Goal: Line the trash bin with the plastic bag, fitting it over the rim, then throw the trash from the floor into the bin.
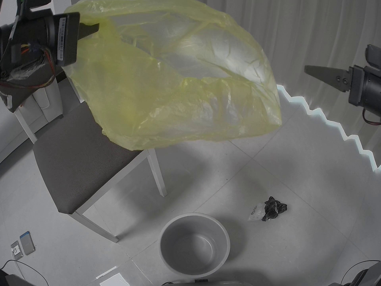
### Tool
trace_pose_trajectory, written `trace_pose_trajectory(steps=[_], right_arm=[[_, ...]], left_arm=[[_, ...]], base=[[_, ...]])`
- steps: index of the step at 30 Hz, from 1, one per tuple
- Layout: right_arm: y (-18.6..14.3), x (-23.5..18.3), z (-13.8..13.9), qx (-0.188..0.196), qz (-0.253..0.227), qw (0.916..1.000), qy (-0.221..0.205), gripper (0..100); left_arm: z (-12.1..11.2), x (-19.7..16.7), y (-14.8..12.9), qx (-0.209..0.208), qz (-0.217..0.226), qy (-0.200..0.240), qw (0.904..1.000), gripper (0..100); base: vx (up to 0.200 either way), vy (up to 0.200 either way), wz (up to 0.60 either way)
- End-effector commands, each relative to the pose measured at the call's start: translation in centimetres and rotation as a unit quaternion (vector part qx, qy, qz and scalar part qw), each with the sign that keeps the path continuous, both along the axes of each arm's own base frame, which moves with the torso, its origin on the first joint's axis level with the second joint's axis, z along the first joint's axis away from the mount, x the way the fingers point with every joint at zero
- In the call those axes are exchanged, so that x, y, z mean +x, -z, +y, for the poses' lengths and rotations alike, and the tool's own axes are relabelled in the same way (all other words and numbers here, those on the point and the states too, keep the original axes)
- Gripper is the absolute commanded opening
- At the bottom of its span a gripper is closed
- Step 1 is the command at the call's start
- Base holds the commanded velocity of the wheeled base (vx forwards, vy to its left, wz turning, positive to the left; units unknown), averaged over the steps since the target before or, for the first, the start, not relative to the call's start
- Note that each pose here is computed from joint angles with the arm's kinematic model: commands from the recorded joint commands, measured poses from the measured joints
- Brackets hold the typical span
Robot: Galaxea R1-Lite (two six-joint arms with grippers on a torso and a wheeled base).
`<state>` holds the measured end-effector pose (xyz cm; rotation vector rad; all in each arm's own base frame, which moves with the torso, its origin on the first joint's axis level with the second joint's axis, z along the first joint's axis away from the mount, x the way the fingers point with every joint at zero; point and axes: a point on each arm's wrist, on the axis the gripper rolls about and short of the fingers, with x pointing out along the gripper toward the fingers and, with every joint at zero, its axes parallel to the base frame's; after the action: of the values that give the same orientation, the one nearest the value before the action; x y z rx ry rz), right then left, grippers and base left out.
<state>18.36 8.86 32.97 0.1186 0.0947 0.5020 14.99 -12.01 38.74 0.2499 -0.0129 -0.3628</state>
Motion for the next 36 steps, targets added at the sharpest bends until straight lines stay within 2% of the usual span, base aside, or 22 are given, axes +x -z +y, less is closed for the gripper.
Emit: trace_pose_trajectory(steps=[1,6,11,14,23,31,36], right_arm=[[1.4,3.1,1.7,-0.013,0.034,0.9993,-0.008,100],[2.8,3.4,3.8,-0.006,0.073,0.9963,-0.043,100],[4.4,3.0,5.1,-0.02,0.1,0.9926,-0.067,100],[6.3,2.0,5.9,-0.038,0.125,0.9873,-0.09,100],[8.0,3.1,6.8,-0.047,0.157,0.9826,-0.087,100],[7.2,5.7,7.8,0.023,0.168,0.9803,-0.101,100],[7.3,7.2,7.7,0.046,0.163,0.98,-0.105,100]], left_arm=[[-0.3,-0.2,-0.2,-0.005,-0.005,0.01,0.9999,0],[-0.2,-0.3,-0.3,-0.009,-0.008,0.01,0.9999,0],[0.1,-0.6,-0.4,-0.011,-0.011,0.009,0.9998,0],[0.3,-0.9,-0.5,-0.013,-0.011,0.009,0.9998,0],[0.8,-1.4,-0.7,-0.018,-0.017,0.008,0.9997,0],[1.0,-1.6,-0.8,-0.021,-0.021,0.008,0.9995,0],[1.1,-1.7,-0.9,-0.024,-0.021,0.008,0.9995,0]], base=[[0.0,0.0,0.0],[0.0,0.0,0.0],[0.0,0.0,0.0],[0.0,0.0,0.0],[0.0,0.0,0.0],[0.0,0.0,0.0],[0.0,0.0,0.0]])
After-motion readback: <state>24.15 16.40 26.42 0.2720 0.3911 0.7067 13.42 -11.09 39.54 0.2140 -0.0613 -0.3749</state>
